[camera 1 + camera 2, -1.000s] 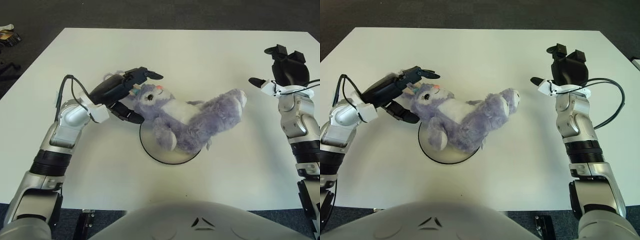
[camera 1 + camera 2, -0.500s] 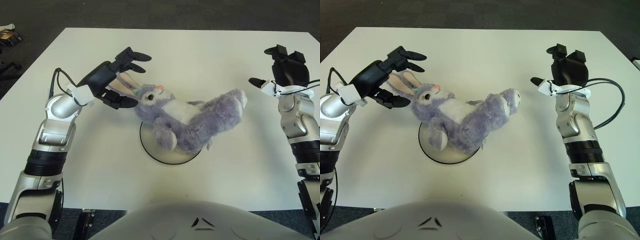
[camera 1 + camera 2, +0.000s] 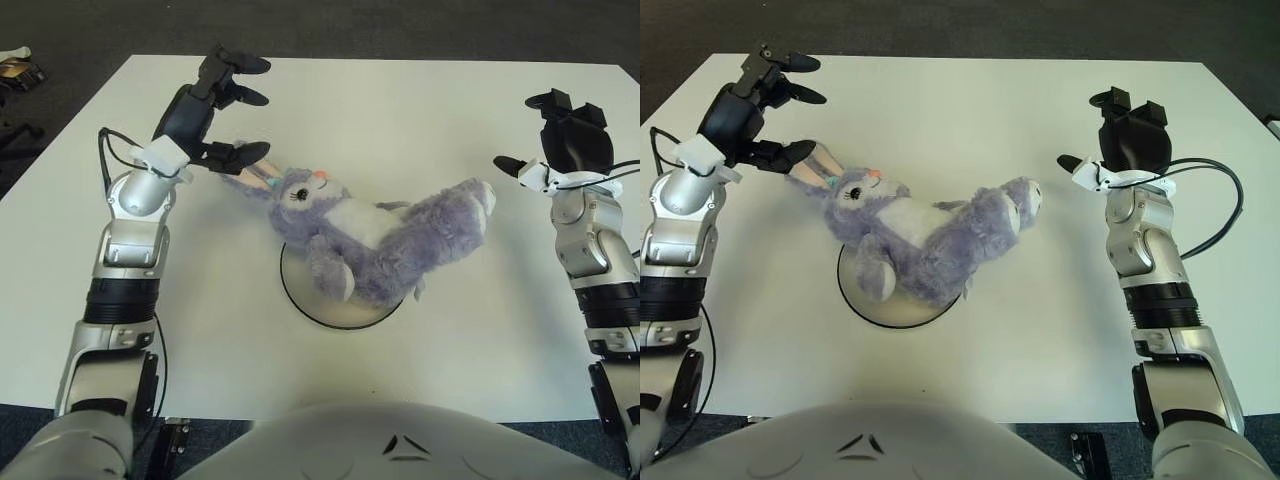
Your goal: Put the doll into the plate.
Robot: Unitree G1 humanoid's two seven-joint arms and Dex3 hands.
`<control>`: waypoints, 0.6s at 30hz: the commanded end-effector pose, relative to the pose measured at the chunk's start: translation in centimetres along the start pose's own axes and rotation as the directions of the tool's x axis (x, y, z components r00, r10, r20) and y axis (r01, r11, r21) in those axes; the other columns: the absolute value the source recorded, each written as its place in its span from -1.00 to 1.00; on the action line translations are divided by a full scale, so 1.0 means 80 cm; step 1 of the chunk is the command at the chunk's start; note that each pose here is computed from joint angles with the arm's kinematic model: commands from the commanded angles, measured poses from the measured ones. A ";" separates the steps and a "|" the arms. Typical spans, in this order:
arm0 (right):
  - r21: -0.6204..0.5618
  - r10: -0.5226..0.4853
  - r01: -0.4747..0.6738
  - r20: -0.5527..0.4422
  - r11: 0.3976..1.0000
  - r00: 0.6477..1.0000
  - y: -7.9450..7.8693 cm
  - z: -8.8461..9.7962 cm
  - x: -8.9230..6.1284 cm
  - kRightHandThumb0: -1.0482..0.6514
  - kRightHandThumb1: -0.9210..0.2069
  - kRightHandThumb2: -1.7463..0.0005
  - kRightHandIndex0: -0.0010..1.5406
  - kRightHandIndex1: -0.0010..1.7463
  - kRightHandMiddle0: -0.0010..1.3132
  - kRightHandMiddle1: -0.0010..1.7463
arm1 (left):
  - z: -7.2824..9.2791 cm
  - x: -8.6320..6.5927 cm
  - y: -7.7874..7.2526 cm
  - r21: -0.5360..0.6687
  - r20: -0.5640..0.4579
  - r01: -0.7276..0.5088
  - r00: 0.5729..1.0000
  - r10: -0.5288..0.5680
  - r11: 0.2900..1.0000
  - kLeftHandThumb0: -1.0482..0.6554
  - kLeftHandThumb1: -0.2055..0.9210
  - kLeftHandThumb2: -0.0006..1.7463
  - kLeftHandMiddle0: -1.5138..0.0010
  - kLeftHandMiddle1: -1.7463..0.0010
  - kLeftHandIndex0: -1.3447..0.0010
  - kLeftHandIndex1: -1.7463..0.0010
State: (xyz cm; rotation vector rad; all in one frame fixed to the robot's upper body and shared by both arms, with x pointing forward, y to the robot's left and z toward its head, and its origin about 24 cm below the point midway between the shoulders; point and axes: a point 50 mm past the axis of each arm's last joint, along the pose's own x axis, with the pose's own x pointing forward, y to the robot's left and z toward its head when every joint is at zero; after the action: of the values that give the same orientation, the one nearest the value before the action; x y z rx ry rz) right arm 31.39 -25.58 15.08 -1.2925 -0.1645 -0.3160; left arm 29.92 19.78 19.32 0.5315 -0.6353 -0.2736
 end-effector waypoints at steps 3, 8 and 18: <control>0.003 -0.012 0.012 0.009 1.000 1.000 0.000 0.001 -0.004 -0.26 -0.17 -0.06 -0.96 0.18 -1.00 0.01 | -0.004 0.007 0.007 -0.063 -0.017 -0.048 0.999 0.047 0.997 -0.36 0.20 0.07 0.50 -0.29 0.71 -0.51; 0.012 -0.017 0.017 0.011 1.000 1.000 0.000 0.002 -0.006 -0.26 -0.17 -0.07 -0.94 0.11 -1.00 0.02 | -0.008 0.010 0.004 -0.161 -0.105 -0.120 0.989 0.104 0.980 0.00 0.16 0.19 0.40 -0.67 0.47 -0.73; 0.062 -0.034 0.034 -0.002 0.998 0.999 0.003 0.004 -0.010 -0.27 -0.15 -0.07 -0.92 0.02 -1.00 0.06 | -0.031 0.011 -0.017 -0.217 -0.238 -0.231 0.955 0.178 0.948 0.22 -0.13 0.55 0.30 -0.99 0.24 -0.99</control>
State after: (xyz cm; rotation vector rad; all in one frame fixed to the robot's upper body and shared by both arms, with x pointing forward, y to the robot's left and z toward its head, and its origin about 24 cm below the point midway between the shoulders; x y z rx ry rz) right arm 30.90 -25.22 14.44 -1.2613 -0.1662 -0.3094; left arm 31.28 19.22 18.35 0.2731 -0.4782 -0.1415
